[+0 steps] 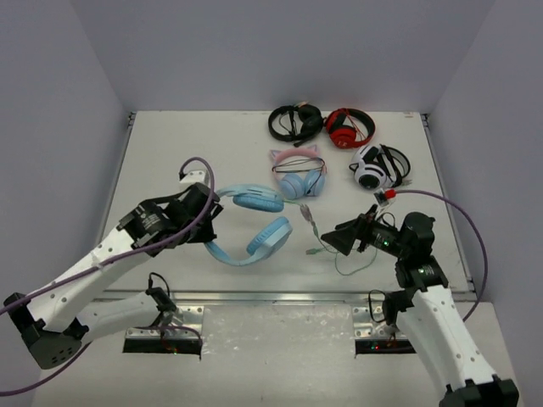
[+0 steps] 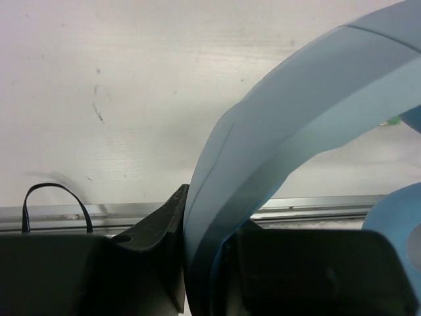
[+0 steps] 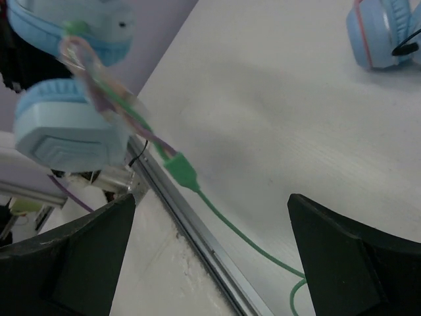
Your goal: Wrap the headphones
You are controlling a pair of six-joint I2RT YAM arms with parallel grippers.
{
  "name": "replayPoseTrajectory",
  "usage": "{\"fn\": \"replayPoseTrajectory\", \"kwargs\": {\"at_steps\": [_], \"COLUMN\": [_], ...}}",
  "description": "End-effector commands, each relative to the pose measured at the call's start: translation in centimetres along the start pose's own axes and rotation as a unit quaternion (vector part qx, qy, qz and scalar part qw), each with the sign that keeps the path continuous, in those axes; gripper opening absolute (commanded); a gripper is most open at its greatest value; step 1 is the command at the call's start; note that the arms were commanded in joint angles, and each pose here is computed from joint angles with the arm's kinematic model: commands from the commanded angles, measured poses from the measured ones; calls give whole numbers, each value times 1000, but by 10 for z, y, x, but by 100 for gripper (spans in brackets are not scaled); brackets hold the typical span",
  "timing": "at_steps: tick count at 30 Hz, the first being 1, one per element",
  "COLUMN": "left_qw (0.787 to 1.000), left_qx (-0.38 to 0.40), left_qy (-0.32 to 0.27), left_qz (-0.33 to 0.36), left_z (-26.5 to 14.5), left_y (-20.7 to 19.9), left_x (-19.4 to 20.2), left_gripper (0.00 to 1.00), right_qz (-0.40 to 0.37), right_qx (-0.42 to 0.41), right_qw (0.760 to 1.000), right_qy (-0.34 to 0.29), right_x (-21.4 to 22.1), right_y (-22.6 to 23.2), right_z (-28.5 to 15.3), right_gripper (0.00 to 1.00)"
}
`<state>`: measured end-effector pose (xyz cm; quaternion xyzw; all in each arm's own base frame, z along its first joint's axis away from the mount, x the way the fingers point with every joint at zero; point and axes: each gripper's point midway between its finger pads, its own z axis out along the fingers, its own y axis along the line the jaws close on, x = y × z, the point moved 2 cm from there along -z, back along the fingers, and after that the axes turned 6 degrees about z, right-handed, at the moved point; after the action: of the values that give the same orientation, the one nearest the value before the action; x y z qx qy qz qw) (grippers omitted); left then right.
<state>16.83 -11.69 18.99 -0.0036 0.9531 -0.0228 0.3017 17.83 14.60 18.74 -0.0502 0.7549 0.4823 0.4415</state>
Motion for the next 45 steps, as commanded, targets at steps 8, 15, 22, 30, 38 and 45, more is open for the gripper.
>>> {"fn": "replayPoseTrajectory", "kwargs": {"at_steps": [8, 15, 22, 30, 38, 45], "left_qw": [983, 957, 908, 857, 888, 895], "left_qx": [61, 35, 50, 30, 59, 64], "left_qy": [-169, -269, -378, -473, -436, -422], "left_qz": [-46, -104, -172, -202, -133, -126], "left_z": [-97, -151, -232, -301, -262, -248], "left_y": [-9, 2, 24, 55, 14, 5], "left_x": [-104, -167, -220, -256, -257, -255], "left_gripper": [1, 0, 0, 1, 0, 0], "right_qz": [-183, -167, -150, -129, -121, -187], "right_qx": [-79, -72, -18, 134, 199, -35], "right_qw": [978, 981, 987, 981, 972, 981], "right_qy": [63, 61, 61, 58, 22, -39], "right_x": [23, 40, 50, 66, 43, -1], "right_y": [24, 12, -14, -71, -74, 35], "right_z": [69, 91, 95, 71, 50, 41], "right_gripper": [87, 61, 47, 60, 60, 81]}}
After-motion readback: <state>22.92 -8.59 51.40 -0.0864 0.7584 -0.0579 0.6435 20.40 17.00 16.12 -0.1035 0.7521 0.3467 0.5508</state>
